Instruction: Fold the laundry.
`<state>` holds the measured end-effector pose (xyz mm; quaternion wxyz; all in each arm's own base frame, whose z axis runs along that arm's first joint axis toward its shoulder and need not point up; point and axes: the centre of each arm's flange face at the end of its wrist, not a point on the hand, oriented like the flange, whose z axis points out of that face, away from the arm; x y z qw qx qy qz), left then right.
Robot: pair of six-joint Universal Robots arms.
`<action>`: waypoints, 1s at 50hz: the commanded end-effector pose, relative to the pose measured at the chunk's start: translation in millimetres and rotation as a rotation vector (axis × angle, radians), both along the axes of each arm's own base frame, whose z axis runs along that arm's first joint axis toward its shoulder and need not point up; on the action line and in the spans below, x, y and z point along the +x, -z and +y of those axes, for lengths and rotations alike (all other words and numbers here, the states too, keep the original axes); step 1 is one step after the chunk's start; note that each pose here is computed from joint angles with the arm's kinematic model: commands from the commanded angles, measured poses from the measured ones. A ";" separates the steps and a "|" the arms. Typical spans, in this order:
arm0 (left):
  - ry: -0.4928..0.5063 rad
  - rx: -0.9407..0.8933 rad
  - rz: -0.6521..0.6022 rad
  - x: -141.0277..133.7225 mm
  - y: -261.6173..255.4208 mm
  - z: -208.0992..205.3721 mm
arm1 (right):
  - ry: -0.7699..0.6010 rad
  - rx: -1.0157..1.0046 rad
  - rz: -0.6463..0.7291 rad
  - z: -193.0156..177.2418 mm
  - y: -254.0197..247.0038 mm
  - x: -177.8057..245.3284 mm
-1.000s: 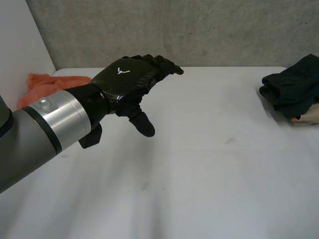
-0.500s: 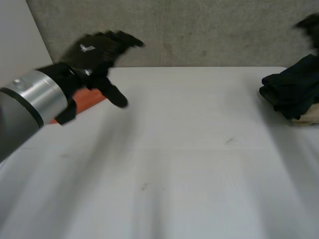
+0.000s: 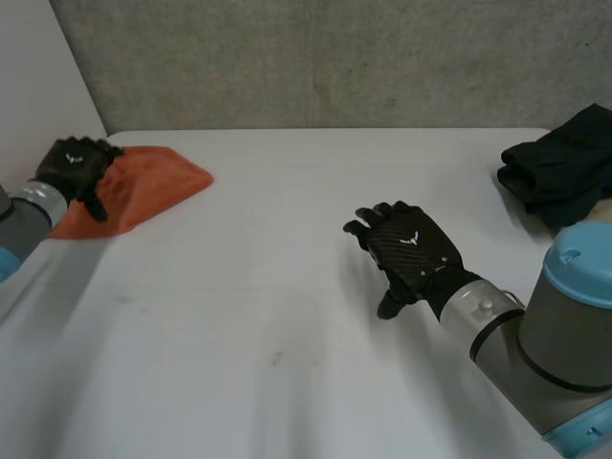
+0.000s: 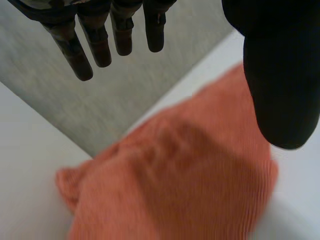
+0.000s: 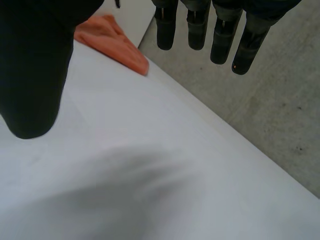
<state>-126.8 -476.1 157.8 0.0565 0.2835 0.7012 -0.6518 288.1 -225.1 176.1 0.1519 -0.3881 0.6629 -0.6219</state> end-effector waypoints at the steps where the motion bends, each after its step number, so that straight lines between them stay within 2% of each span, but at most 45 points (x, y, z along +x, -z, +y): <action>1: -0.023 0.092 -0.032 25.3 33.5 -18.1 | 0.025 0.011 0.026 -1.9 6.1 -8.4; 37: 0.018 0.075 -0.028 12.6 63.1 -36.0 | 0.045 0.017 0.032 -8.2 15.0 -11.8; 50: -0.009 -0.013 -0.042 12.3 62.0 -49.0 | 0.045 0.021 0.034 -7.6 15.6 -12.1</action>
